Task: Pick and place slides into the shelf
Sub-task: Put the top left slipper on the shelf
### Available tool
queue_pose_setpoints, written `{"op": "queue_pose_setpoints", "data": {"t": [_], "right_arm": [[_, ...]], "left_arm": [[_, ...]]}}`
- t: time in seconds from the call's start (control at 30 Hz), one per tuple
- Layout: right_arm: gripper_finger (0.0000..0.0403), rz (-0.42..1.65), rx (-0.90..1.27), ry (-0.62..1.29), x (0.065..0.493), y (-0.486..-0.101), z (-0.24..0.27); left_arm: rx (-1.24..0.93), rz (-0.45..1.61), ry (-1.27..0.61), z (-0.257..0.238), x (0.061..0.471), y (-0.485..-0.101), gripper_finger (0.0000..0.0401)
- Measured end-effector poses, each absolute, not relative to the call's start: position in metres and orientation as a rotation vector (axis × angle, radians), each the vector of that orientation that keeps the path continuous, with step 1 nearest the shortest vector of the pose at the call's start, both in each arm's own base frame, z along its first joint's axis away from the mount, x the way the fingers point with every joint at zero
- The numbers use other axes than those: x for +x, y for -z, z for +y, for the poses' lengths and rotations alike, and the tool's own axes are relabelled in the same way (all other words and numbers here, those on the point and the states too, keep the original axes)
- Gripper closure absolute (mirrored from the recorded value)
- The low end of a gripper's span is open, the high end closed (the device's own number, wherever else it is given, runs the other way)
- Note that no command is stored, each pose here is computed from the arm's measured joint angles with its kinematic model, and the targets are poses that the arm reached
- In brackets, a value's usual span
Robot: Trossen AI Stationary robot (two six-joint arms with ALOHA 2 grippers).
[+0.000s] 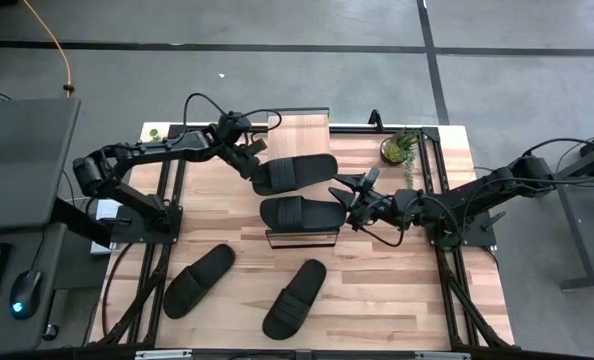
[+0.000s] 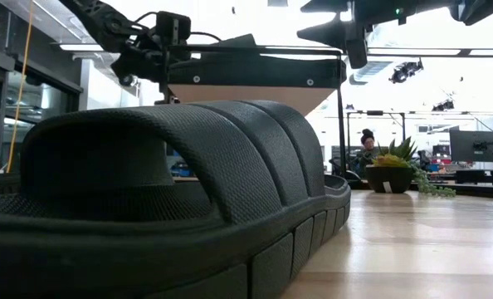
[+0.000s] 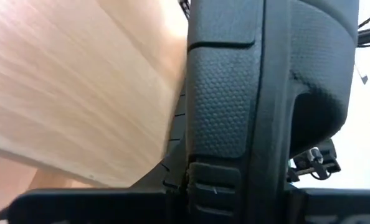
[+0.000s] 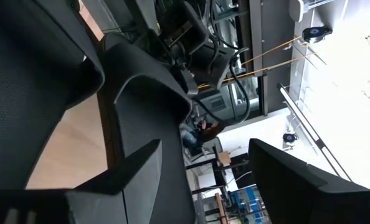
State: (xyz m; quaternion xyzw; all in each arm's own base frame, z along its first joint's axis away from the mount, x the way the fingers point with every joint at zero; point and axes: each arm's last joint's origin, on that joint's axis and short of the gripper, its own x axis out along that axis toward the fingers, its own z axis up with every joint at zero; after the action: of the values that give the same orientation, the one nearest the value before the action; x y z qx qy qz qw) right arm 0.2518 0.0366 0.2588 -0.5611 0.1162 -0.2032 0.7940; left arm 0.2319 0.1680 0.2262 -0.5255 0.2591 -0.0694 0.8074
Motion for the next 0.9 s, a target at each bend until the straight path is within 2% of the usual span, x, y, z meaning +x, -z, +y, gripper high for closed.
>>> {"op": "queue_pose_setpoints", "data": {"t": [0.27, 0.9], "right_arm": [[0.0171, 0.247, -1.206, 0.435, 0.252, -0.259, 0.037], [0.0171, 0.243, -1.204, 0.432, 0.252, -0.259, 0.037]], "left_arm": [[-1.046, 0.590, 0.010, 0.169, 0.229, -0.220, 0.0357], [-1.049, 0.644, 0.104, 0.152, 0.243, -0.215, 0.0357]]}}
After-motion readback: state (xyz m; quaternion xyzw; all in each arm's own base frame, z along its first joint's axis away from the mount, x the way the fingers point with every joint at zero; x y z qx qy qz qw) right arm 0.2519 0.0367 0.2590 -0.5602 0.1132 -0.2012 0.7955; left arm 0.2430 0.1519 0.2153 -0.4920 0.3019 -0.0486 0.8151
